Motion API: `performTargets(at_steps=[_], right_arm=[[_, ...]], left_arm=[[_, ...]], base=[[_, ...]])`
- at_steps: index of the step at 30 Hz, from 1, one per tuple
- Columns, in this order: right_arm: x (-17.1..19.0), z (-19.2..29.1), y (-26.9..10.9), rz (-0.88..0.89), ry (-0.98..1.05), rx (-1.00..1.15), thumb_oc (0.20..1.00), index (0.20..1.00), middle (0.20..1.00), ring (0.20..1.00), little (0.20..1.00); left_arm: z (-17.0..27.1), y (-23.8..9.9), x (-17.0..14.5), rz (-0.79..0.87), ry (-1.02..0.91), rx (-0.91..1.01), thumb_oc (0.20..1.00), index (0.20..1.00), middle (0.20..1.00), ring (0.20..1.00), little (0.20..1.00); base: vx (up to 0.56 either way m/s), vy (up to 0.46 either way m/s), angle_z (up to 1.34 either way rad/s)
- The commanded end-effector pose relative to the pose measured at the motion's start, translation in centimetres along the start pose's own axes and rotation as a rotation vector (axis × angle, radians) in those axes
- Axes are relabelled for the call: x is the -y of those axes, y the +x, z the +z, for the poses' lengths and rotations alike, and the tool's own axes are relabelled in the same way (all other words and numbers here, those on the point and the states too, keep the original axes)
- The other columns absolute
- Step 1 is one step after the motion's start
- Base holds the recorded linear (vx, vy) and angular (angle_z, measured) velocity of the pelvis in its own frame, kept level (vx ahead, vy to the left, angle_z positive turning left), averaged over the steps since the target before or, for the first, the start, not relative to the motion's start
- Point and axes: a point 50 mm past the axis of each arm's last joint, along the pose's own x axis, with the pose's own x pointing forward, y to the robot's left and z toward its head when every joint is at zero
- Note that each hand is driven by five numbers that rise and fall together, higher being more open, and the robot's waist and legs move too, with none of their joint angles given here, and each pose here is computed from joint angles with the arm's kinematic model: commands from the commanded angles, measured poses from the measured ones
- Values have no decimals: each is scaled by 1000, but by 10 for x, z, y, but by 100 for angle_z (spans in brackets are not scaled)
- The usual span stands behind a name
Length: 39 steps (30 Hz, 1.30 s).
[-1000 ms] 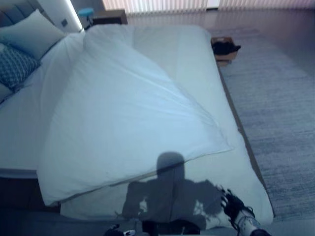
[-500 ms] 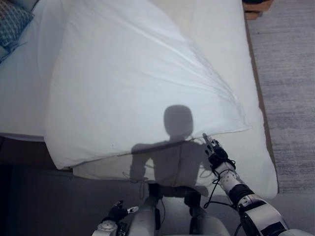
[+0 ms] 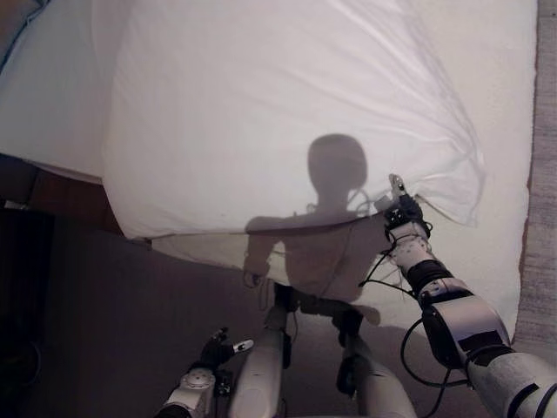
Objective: Make the bed
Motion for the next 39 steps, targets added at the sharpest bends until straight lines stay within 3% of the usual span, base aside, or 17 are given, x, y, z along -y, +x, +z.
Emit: performTargets(at_steps=[1, 11, 12, 13, 19, 29, 33, 39], right_arm=[[-49, 75, 2, 120, 142, 251, 1000, 1000, 1000, 1000, 1000], [-58, 124, 6, -20, 110, 328, 1000, 1000, 1000, 1000, 1000], [-61, 127, 5, -23, 112, 336, 859, 859, 859, 859, 859], [-65, 130, 4, -20, 96, 345, 200, 200, 200, 200, 200], [-82, 128, -1, 67, 98, 364, 200, 200, 200, 200, 200], [-126, 110, -18, 306, 2, 364, 200, 200, 200, 200, 200], [-143, 101, -27, 400, -152, 373, 200, 200, 200, 200, 200], [-155, 88, -34, 462, -264, 359, 200, 200, 200, 200, 200]], left_arm=[[14, 1, 34, -89, 4, 39, 1000, 1000, 1000, 1000, 1000], [23, 0, 33, -88, 18, 81, 1000, 1000, 1000, 1000, 1000], [25, 0, 34, -91, 12, 92, 1000, 1000, 1000, 1000, 1000], [28, -1, 36, -100, 9, 109, 1000, 1000, 1000, 1000, 1000], [45, -6, 46, -162, -34, 196, 1000, 1000, 1000, 1000, 1000], [114, -52, 88, -647, -173, 437, 1000, 1000, 1000, 1000, 1000], [148, -77, 110, -878, -218, 479, 1000, 1000, 1000, 1000, 1000], [168, -93, 131, -1008, -301, 447, 1000, 1000, 1000, 1000, 1000]], base=[[16, -4, 15], [9, 0, 3], [0, 0, 0], [0, 0, 0], [0, 0, 0], [-5, 42, -3], [-12, 82, -15], [-33, 71, -27]])
